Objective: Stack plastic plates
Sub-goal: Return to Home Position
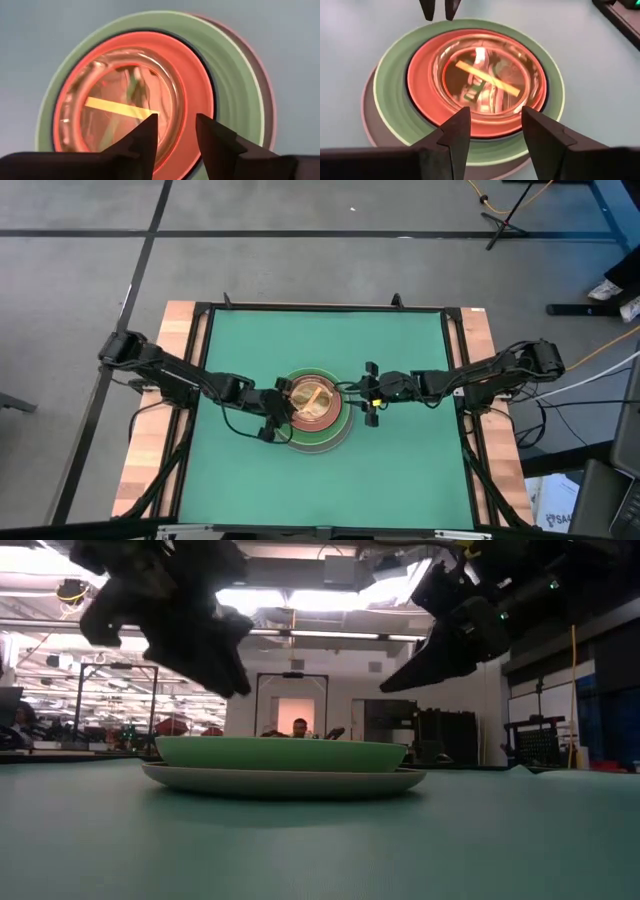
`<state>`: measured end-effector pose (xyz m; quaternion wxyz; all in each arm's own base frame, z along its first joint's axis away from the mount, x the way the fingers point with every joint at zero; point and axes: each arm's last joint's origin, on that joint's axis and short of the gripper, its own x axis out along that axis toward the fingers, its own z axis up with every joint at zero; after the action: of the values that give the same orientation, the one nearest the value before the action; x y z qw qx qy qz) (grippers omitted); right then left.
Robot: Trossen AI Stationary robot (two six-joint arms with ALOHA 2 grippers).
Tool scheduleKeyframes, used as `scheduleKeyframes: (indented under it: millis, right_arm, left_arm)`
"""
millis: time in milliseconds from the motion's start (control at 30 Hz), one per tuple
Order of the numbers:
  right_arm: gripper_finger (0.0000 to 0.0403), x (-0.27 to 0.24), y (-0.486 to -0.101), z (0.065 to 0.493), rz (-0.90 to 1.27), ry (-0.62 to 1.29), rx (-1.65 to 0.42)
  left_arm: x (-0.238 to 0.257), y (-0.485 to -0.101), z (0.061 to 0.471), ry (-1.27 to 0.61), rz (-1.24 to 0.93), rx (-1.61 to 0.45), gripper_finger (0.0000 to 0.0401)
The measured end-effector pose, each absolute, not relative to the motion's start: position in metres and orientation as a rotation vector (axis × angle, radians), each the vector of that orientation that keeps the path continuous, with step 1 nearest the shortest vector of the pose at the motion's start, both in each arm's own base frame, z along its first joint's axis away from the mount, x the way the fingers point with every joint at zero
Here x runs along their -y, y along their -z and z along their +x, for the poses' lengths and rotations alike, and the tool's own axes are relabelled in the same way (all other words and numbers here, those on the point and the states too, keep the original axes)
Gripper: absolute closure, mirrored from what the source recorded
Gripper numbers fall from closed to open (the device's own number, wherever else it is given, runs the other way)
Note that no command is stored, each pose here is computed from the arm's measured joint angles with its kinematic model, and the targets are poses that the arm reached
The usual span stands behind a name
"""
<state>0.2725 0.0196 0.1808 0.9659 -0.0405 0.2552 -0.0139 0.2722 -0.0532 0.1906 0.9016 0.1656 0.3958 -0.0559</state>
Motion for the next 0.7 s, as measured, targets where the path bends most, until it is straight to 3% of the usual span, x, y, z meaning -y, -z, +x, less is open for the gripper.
scheduleKeyframes:
  millis: [433,700]
  right_arm:
    - [0.0233,0.025,-0.187,0.267,-0.028,0.019,-0.518]
    - [0.0233,0.054,-0.189,0.263,-0.022,0.074,-0.501]
  left_arm:
    - [0.006,-0.211,0.252,-0.026,0.291,-0.684,0.0274]
    - [-0.029,-0.198,0.226,-0.134,0.227,-0.543,0.0273]
